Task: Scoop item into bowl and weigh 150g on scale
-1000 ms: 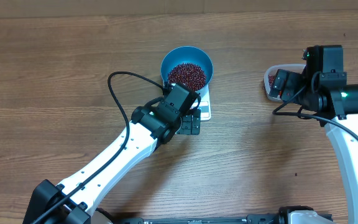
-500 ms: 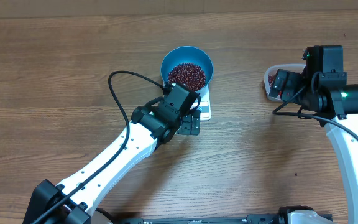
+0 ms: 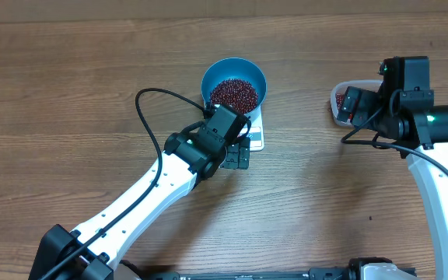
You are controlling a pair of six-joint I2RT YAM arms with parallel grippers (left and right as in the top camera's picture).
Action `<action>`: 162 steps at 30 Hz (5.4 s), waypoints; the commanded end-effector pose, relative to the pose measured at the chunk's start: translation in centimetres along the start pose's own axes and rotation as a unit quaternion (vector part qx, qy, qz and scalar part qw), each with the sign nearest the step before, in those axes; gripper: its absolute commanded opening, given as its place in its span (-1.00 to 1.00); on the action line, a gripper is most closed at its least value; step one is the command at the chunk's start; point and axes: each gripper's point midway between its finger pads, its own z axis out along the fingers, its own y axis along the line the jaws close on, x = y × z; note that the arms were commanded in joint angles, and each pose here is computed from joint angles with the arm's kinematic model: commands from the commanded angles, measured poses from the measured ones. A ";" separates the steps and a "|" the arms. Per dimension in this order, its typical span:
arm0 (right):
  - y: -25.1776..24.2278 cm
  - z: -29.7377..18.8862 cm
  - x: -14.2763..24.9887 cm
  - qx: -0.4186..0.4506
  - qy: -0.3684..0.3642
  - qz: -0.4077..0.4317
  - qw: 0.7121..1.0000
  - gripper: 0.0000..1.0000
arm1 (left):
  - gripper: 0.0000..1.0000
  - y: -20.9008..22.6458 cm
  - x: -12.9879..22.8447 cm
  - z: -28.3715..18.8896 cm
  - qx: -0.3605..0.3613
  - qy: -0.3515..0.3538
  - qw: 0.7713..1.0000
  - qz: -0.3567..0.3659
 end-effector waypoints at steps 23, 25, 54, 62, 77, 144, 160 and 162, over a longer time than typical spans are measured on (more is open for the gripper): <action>0.2 -0.7 -0.3 -0.007 -0.012 0.000 1.000 1.00 | 0.99 1.9 -0.6 -3.3 -0.009 -0.064 0.998 0.006; 0.2 -0.7 -0.3 -0.007 -0.012 0.000 1.000 1.00 | 0.99 2.6 -0.1 -3.6 -0.008 -0.082 0.997 0.002; 0.2 -0.7 -0.3 -0.007 -0.012 0.000 1.000 1.00 | 0.99 10.5 3.1 -11.4 0.126 -0.476 0.870 0.020; 0.2 -0.7 -0.3 -0.007 -0.012 0.000 1.000 1.00 | 0.99 12.0 3.8 -11.2 0.106 -0.519 0.848 0.013; 0.2 -0.7 -0.3 -0.007 -0.012 0.000 1.000 1.00 | 0.98 15.9 4.3 -8.8 0.046 -0.500 0.864 -0.028; 0.2 -0.7 -0.3 -0.007 -0.012 0.000 1.000 1.00 | 0.99 17.4 4.3 -8.9 -0.022 -0.503 0.864 0.020; 0.2 -0.7 -0.3 -0.007 -0.012 0.000 1.000 1.00 | 0.99 17.4 4.3 -8.9 -0.022 -0.503 0.864 0.020; 0.2 -0.7 -0.3 -0.007 -0.012 0.000 1.000 1.00 | 0.99 17.4 4.3 -8.9 -0.022 -0.503 0.864 0.020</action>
